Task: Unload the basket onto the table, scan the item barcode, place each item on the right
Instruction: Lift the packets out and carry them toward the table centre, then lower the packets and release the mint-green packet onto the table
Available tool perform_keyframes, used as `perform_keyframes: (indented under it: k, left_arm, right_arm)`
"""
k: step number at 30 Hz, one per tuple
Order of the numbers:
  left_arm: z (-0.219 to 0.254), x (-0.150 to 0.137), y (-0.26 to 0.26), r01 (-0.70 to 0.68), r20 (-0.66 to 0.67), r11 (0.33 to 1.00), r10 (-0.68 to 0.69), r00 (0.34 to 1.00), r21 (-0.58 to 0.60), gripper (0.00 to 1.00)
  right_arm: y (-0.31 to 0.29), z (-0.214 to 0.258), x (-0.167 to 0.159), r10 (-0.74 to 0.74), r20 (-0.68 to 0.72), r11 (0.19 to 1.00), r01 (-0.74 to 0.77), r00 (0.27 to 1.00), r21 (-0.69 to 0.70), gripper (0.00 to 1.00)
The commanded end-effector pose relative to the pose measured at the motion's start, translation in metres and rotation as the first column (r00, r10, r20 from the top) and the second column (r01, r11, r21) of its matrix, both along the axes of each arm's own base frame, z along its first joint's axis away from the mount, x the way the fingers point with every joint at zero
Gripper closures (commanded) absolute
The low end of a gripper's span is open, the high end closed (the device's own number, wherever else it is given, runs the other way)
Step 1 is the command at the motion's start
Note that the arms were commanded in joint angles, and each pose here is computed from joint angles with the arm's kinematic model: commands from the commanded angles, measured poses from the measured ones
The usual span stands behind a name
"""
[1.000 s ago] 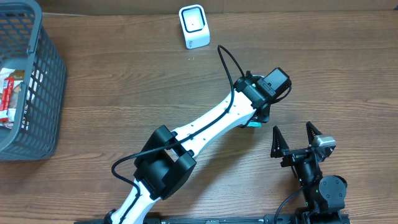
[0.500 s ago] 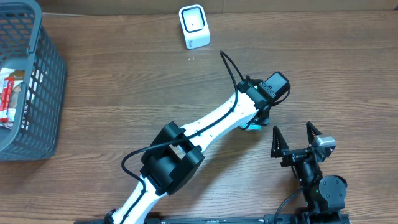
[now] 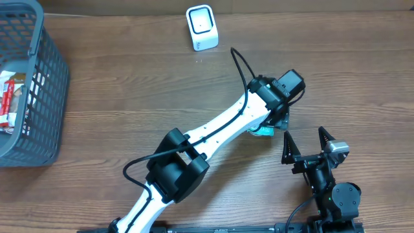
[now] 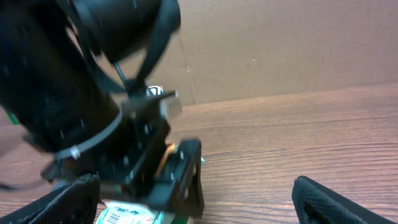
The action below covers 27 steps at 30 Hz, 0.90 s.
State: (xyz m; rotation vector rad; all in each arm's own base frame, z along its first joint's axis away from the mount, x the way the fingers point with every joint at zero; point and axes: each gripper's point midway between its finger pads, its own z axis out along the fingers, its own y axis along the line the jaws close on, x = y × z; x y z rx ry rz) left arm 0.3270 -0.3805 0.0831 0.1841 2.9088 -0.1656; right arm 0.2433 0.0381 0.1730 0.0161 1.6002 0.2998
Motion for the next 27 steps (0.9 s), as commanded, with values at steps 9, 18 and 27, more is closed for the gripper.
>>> perform_keyframes:
  k: [9,18,27]
  left_arm:
    - [0.054,0.016,-0.014,0.096,0.115,0.994,-0.091,0.989,-0.042,0.0]
    - [0.052,0.03,0.004,0.054,0.087,0.997,-0.05,0.995,-0.048,0.0]
    - [0.048,0.016,0.004,0.141,-0.004,0.987,-0.141,0.99,-0.077,0.04]
  right_arm:
    - [-0.002,-0.003,0.0,-0.013,0.0,1.0,0.013,1.0,0.004,0.0]
    - [-0.002,-0.002,0.0,-0.013,0.001,1.0,0.013,1.0,0.004,0.0]
    - [-0.002,-0.003,0.0,-0.013,0.0,1.0,0.013,1.0,0.004,0.0]
